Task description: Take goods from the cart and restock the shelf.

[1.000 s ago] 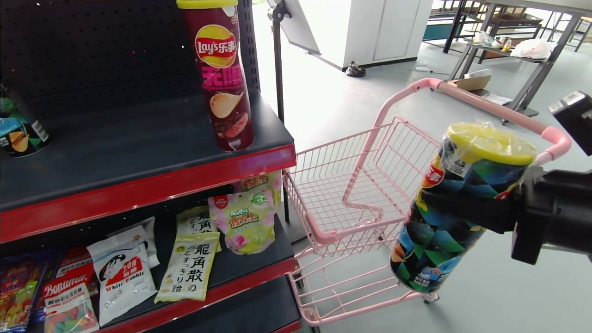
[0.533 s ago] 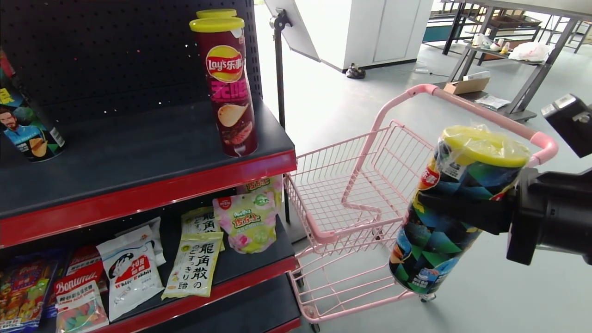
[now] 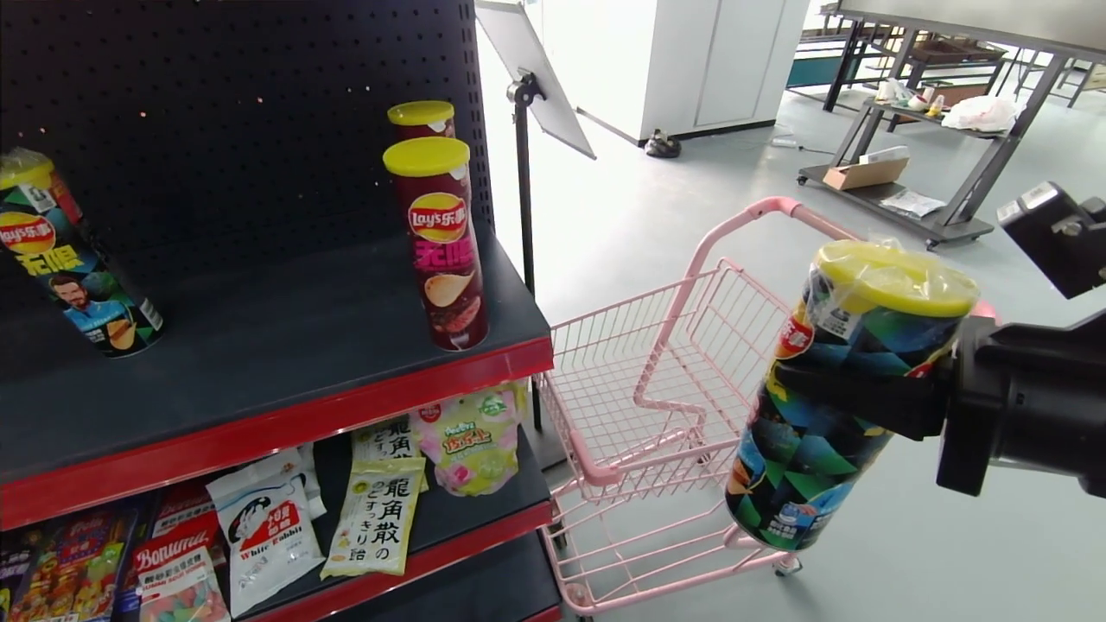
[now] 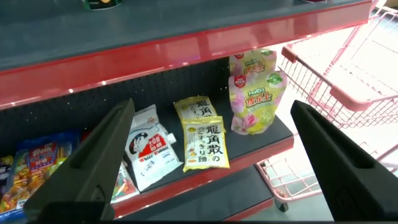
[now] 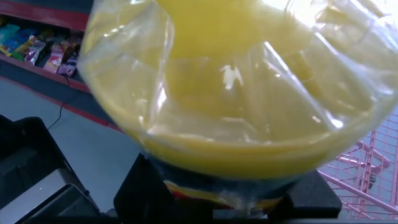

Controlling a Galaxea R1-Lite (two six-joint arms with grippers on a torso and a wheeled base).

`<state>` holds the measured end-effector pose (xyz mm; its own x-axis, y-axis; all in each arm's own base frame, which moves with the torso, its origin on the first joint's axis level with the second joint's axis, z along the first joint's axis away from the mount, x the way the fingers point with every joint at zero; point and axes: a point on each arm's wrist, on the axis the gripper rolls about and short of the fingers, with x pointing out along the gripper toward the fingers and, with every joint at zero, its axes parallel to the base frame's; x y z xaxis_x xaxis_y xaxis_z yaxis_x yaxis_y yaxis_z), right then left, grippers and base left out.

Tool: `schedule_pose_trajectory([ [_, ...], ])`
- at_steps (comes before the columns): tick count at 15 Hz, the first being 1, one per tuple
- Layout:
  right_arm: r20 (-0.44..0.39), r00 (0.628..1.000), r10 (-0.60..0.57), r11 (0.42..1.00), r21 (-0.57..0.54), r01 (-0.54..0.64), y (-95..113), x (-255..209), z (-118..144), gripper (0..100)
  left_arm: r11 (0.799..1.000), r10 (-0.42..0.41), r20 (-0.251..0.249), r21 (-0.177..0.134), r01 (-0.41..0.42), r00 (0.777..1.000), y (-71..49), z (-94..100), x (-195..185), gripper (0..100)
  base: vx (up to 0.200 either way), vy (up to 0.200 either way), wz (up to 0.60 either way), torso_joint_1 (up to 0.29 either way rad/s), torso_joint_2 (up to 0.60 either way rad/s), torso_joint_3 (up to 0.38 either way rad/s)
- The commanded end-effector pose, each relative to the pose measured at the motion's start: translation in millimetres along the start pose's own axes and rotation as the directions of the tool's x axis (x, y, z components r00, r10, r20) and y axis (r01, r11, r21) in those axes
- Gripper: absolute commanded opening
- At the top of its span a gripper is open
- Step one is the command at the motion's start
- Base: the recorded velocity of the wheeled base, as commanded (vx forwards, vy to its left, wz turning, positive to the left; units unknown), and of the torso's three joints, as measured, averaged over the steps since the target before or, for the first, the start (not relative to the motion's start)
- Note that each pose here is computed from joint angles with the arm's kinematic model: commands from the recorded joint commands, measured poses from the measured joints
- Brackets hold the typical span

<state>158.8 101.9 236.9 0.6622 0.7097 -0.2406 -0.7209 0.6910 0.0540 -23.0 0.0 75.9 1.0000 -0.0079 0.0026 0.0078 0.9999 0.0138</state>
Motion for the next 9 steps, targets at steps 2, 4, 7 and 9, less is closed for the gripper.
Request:
schedule_pose_trajectory([
  [2,-0.009,1.0,0.002,1.0,-0.011,-0.002,-0.6,2.2,-1.5,0,1.0,0.0,-0.001,0.0,0.0,1.0,0.0,0.0,0.1,100,0.0,0.0,0.0,0.183,-0.46,-0.293],
  [4,-0.012,1.0,0.002,1.0,-0.01,-0.002,-0.8,3.1,-1.9,0,1.0,0.0,-0.003,0.0,0.0,1.0,0.0,-0.2,0.1,100,0.0,0.0,0.0,0.053,-0.12,-0.075],
  [7,-0.014,1.0,-0.001,1.0,-0.01,0.001,-0.8,3.1,-2.4,0,1.0,0.0,-0.001,0.0,0.0,1.0,0.0,0.0,0.1,100,0.0,0.0,0.0,0.0,0.0,0.0],
  [9,-0.017,1.0,-0.003,1.0,-0.009,0.003,-1.0,3.5,-3.0,0,1.0,0.0,-0.001,0.0,0.0,1.0,0.0,0.0,0.1,100,0.0,0.0,0.6,0.005,0.0,-0.002],
])
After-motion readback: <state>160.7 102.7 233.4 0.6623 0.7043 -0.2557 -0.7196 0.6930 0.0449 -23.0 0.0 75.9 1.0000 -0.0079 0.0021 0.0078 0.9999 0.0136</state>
